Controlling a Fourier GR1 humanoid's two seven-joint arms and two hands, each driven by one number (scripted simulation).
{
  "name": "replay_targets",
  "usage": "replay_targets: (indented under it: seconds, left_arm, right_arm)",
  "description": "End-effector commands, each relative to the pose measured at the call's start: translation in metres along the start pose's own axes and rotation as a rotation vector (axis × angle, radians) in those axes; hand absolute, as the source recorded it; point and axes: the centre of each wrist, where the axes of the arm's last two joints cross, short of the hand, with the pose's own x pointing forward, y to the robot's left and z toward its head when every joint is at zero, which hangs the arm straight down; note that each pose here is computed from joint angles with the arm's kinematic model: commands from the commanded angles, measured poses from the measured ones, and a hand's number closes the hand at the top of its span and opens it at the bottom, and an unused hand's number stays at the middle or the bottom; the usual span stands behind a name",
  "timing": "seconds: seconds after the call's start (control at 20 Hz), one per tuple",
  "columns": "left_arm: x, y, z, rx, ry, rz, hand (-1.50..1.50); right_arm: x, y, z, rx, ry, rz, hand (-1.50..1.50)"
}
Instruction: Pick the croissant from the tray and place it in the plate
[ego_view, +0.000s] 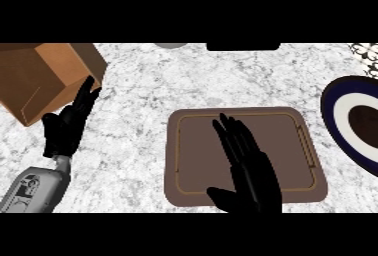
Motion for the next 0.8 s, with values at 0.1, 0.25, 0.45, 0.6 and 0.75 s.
replay_targets:
  seconds: [0.1,0.25,0.45,0.6,0.75]
  left_arm:
    - [-0.004,-0.003,0.002,0.007,0.011,-0.010,0.00]
    - [0.007,-0.005,-0.004,-0.004,0.005,-0.008,0.00]
    - [-0.017,-0.006,0.002,0.001,-0.008,-0.007,0.00]
    - [-0.004,-0.017,0.007,0.002,-0.004,-0.015,0.00]
    - [0.008,-0.017,0.003,-0.015,-0.015,0.009,0.00]
  right_arm:
    - [0.026,-0.043,0.005,0.125,0.148,0.253,-1.50]
    - [0.043,-0.056,-0.004,0.221,0.249,0.335,-1.50]
    - [0.052,-0.069,-0.005,0.308,0.322,0.369,-1.50]
    - [0.066,-0.071,-0.017,0.348,0.398,0.405,-1.50]
    - [0.048,-0.067,-0.025,0.381,0.417,0.386,-1.50]
